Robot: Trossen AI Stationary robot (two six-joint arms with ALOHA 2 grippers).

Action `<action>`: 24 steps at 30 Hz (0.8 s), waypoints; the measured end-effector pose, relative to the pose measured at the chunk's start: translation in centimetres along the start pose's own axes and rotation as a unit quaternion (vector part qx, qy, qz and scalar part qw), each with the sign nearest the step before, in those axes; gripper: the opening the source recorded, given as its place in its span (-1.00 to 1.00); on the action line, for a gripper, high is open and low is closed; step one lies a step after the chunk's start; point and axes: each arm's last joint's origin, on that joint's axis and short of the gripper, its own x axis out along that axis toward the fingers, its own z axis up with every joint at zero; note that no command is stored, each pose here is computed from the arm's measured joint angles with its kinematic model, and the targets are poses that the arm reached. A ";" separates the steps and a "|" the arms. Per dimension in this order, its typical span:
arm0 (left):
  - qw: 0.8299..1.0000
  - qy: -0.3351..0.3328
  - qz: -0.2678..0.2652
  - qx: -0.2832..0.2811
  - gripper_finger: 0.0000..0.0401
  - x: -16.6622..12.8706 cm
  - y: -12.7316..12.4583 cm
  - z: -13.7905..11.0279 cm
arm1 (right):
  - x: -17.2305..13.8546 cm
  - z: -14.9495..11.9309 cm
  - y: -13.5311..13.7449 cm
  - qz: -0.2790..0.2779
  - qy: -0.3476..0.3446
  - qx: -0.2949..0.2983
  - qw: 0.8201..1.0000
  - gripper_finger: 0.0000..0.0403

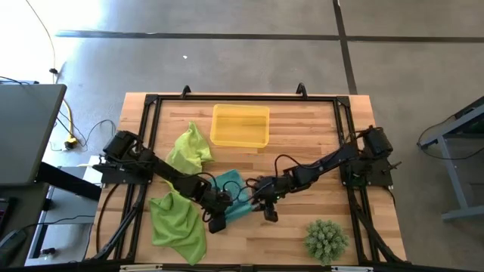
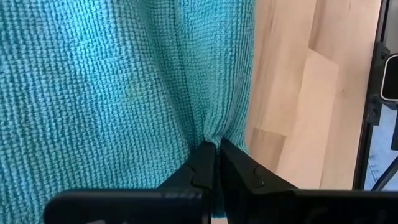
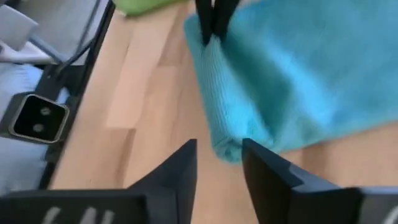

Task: Roll microfiber towels into tight, uniform cylinder then place into a basket
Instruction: Roll the blue microfiber towel

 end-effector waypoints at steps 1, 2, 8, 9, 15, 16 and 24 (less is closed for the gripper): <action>1.000 -0.001 0.001 0.000 -0.97 0.0 0.0 0.0 | -0.3 0.2 0.4 -0.006 -0.008 -0.030 0.999 -0.37; 1.000 -0.002 0.003 0.001 -0.97 0.0 0.0 0.0 | -0.5 0.3 0.9 -0.012 -0.018 -0.070 0.997 -0.36; 1.000 -0.006 0.008 0.004 -0.97 0.0 0.1 0.0 | 0.6 -1.0 4.2 -0.072 -0.036 -0.258 0.963 -0.34; 1.000 -0.006 0.008 0.006 -0.97 0.0 0.1 0.0 | 0.9 -1.3 4.4 -0.090 -0.038 -0.267 0.959 -0.34; 1.000 -0.008 0.008 0.010 -0.97 0.0 0.1 0.1 | 2.4 -2.1 4.5 -0.153 -0.049 -0.304 0.939 -0.34; 1.000 -0.008 0.008 0.010 -0.97 0.0 0.1 0.1 | 2.5 -2.2 4.5 -0.153 -0.049 -0.306 0.938 -0.34; 1.000 -0.009 0.009 0.010 -0.97 0.0 0.1 0.1 | 2.8 -2.4 5.4 -0.137 -0.067 -0.323 0.934 -0.34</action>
